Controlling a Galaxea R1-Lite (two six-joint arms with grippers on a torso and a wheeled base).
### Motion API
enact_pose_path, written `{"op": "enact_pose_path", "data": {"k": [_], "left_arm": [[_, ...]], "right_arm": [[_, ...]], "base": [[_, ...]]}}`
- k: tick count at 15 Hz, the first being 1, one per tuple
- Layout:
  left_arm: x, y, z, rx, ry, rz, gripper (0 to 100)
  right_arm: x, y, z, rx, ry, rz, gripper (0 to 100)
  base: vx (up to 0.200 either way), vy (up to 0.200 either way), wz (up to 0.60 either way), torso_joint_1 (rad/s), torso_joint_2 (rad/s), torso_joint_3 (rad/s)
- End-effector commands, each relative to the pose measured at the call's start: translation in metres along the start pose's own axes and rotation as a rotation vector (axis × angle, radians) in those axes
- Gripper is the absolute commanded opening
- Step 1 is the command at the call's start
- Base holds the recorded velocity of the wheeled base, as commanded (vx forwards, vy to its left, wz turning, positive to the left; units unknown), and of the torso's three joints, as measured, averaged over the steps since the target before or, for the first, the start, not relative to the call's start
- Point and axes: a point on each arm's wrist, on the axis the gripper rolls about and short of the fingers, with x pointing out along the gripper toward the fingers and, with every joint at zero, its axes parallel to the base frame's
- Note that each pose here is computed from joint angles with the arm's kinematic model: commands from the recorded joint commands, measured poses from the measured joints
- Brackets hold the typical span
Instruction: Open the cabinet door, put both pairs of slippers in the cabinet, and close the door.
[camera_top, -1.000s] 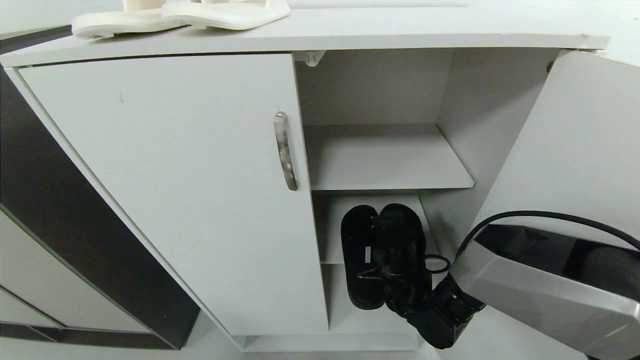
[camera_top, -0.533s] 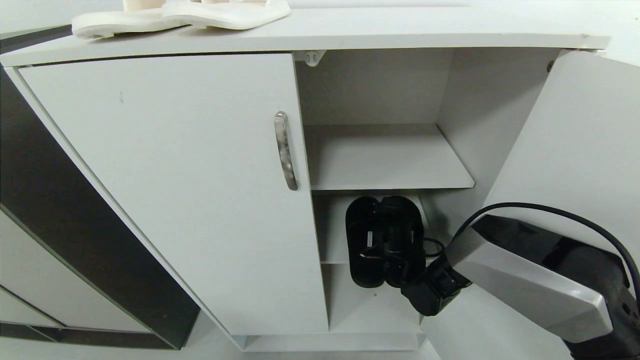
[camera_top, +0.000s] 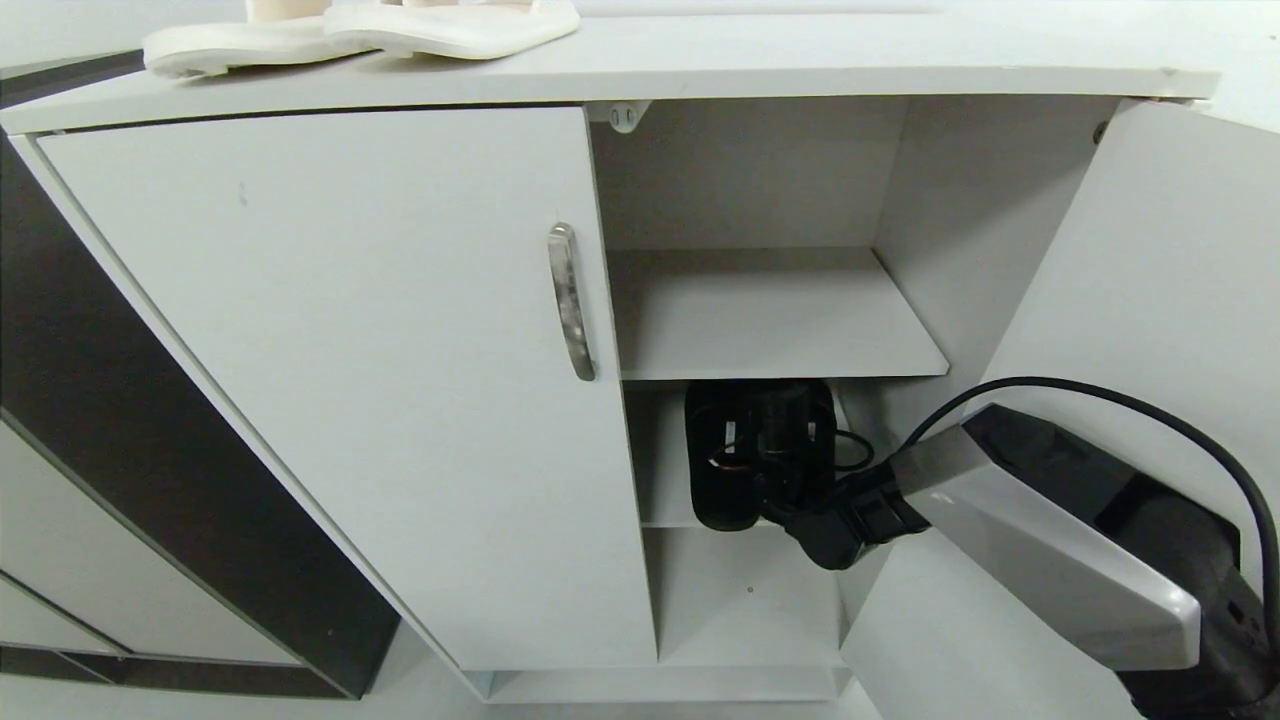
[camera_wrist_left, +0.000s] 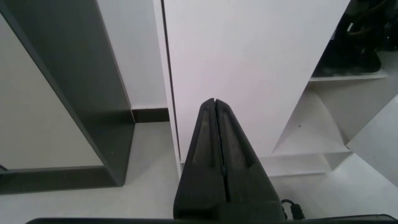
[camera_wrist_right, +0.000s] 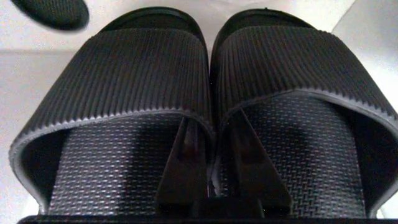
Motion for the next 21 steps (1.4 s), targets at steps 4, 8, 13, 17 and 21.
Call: {"op": "enact_pose_path", "data": {"k": [4, 8, 13, 17, 21], "left_arm": [[0.0, 0.0, 0.0, 0.001, 0.001, 0.0, 0], [0.0, 0.0, 0.0, 0.001, 0.001, 0.001, 0], [0.0, 0.0, 0.0, 0.0, 0.001, 0.001, 0], [0.0, 0.0, 0.0, 0.0, 0.001, 0.0, 0], [0.0, 0.0, 0.0, 0.001, 0.001, 0.0, 0]], "right_arm": [[0.013, 0.001, -0.003, 0.011, -0.013, -0.012, 0], [0.019, 0.003, -0.008, 0.009, -0.009, -0.014, 0], [0.026, 0.003, -0.017, 0.003, 0.002, -0.02, 0], [0.031, 0.0, -0.023, -0.002, 0.01, -0.032, 0], [0.031, 0.0, -0.023, 0.0, 0.01, -0.033, 100]], "base": [[0.0, 0.0, 0.0, 0.0, 0.0, 0.0], [0.0, 0.0, 0.0, 0.0, 0.0, 0.0], [0.0, 0.0, 0.0, 0.0, 0.0, 0.0], [0.0, 0.0, 0.0, 0.0, 0.0, 0.0], [0.0, 0.0, 0.0, 0.0, 0.0, 0.0]]}}
